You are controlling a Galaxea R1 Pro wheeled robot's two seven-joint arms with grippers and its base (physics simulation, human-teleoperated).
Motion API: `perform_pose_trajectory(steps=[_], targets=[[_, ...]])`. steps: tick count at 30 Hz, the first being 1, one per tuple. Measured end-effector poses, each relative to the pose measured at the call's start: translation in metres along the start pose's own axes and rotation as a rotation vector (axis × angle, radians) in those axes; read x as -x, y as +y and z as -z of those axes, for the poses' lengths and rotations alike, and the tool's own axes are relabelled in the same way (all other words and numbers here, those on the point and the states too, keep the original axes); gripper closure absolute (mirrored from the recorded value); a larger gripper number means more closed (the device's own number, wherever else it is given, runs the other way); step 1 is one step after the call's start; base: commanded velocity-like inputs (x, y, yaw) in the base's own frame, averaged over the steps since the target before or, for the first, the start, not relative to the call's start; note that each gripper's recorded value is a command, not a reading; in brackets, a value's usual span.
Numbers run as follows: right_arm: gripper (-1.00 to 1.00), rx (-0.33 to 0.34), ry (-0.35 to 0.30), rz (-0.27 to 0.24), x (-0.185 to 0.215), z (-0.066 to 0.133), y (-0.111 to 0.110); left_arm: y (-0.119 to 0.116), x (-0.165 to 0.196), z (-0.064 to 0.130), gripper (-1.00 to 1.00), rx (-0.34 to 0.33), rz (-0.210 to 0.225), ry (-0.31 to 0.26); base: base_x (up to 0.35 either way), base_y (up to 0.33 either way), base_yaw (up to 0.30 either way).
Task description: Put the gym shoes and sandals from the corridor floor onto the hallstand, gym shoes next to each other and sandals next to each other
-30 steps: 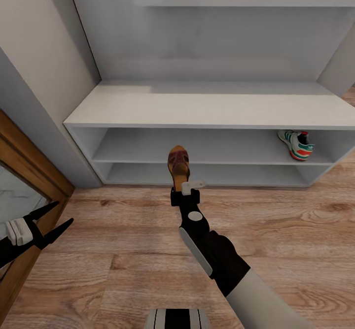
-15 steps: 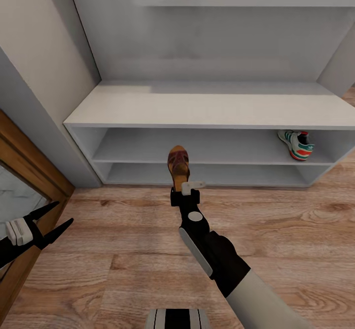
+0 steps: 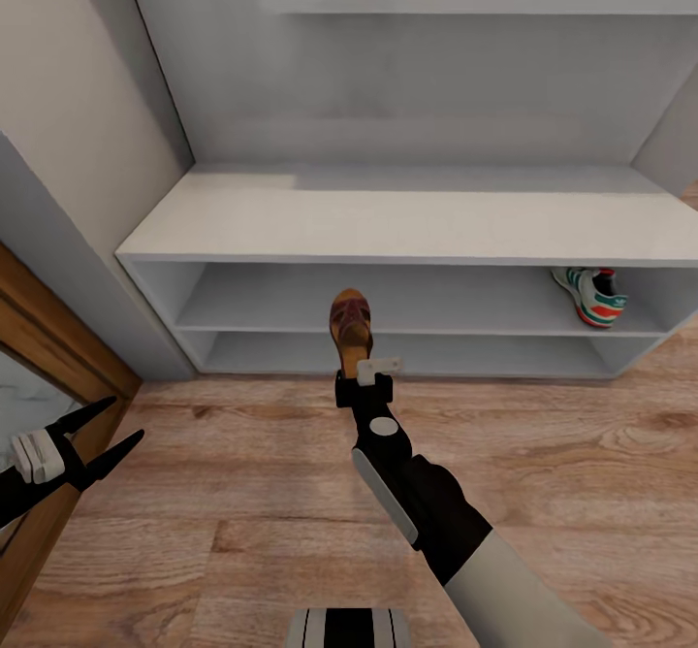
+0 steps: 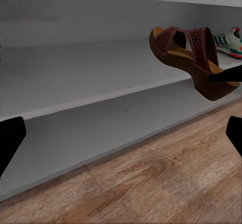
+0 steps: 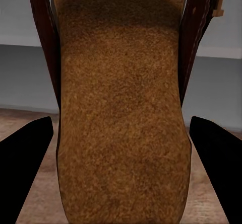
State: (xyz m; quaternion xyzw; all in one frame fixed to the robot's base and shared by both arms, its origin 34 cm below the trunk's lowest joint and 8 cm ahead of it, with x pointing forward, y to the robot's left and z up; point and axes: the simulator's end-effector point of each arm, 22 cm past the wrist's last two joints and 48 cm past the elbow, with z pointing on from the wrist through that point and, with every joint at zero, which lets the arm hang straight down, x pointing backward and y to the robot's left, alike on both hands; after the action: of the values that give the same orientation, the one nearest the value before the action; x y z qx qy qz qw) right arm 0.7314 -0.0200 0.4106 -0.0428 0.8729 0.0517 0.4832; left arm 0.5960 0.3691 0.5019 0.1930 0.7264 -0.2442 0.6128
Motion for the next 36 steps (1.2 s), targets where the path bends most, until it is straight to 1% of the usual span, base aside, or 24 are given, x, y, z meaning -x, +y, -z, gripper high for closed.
perform_pose_trajectory(steps=[26,36], targets=[[1.0,-0.003,0.002,0.001,0.0006,-0.0002,-0.0007,-0.0009,0.0,-0.0004,-1.0,-0.004,0.0,0.0,0.005,0.0,0.0],[1.0,-0.003,0.002,0.001,0.0003,-0.0004,-0.0007,-0.0038,0.0004,0.0001,-1.0,-0.021,-0.003,0.002,0.0,0.0,0.0]])
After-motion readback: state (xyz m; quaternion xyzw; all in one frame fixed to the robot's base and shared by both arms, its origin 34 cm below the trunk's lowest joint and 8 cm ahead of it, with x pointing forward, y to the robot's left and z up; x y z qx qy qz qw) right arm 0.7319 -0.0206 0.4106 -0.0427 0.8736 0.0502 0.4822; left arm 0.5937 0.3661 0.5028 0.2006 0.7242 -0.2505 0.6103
